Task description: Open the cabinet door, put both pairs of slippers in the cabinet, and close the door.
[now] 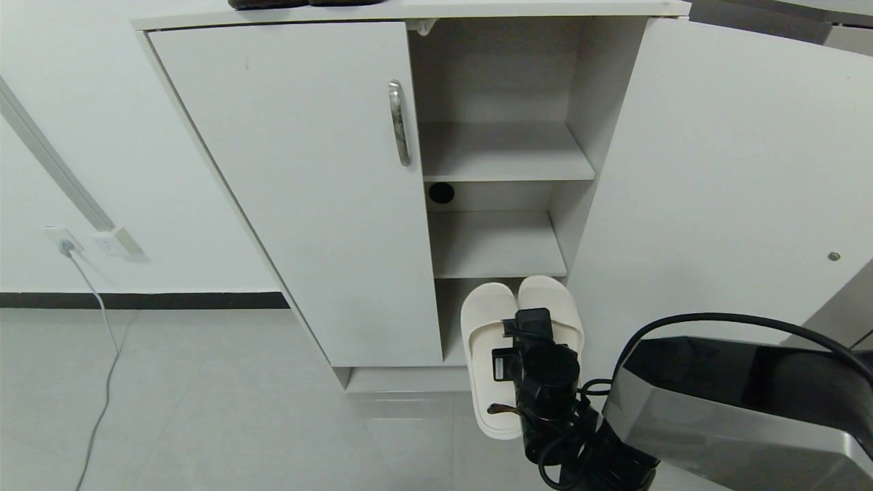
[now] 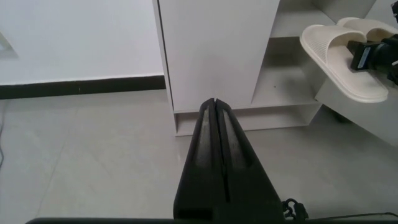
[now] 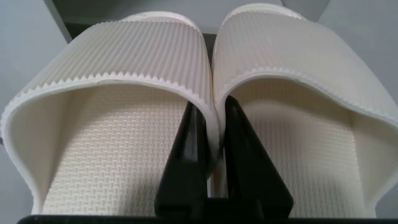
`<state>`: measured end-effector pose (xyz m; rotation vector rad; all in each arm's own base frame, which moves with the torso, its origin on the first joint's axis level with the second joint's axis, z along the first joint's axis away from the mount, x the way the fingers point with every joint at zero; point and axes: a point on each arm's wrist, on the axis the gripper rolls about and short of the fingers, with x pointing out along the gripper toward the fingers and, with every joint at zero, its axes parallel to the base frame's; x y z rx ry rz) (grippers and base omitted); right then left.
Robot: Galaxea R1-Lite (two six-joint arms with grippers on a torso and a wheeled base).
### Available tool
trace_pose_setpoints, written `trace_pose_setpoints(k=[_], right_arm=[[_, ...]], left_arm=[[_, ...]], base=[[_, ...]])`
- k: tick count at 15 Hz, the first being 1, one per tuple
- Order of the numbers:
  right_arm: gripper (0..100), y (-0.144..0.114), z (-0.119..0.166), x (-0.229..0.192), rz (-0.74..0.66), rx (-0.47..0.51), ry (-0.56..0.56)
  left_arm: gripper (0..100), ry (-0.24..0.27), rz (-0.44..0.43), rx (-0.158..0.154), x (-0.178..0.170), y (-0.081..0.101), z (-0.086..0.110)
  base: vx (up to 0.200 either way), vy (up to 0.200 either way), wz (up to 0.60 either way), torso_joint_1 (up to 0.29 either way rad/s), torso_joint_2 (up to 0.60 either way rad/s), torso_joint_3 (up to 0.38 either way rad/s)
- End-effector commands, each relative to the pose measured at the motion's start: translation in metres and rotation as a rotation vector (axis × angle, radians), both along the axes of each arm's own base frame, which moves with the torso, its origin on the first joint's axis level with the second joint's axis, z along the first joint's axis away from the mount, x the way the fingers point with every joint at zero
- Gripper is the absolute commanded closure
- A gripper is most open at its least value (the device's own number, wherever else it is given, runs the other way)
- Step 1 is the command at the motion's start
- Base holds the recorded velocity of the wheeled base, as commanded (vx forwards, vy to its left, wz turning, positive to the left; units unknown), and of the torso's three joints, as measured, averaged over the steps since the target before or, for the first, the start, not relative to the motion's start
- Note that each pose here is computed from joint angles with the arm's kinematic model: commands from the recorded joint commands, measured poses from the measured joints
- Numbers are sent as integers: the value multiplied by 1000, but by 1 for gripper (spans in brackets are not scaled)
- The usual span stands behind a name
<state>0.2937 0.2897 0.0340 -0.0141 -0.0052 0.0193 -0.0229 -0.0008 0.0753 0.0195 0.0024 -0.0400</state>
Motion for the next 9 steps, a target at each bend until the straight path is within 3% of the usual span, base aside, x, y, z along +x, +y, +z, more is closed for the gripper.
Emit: trace_pose_setpoints(k=[1,6,9], right_arm=[[100,0,-4,1,-1,-7,6],[100,0,-4,1,-1,-10,7],[100,0,-4,1,-1,-10,7]], left_arm=[[100,2,0,0,0,0,0],[100,2,0,0,0,0,0],[100,0,0,0,0,0,0]], base=[[0,0,0,0,0,0],[0,0,0,0,0,0],[200,0,0,-1,5,4]])
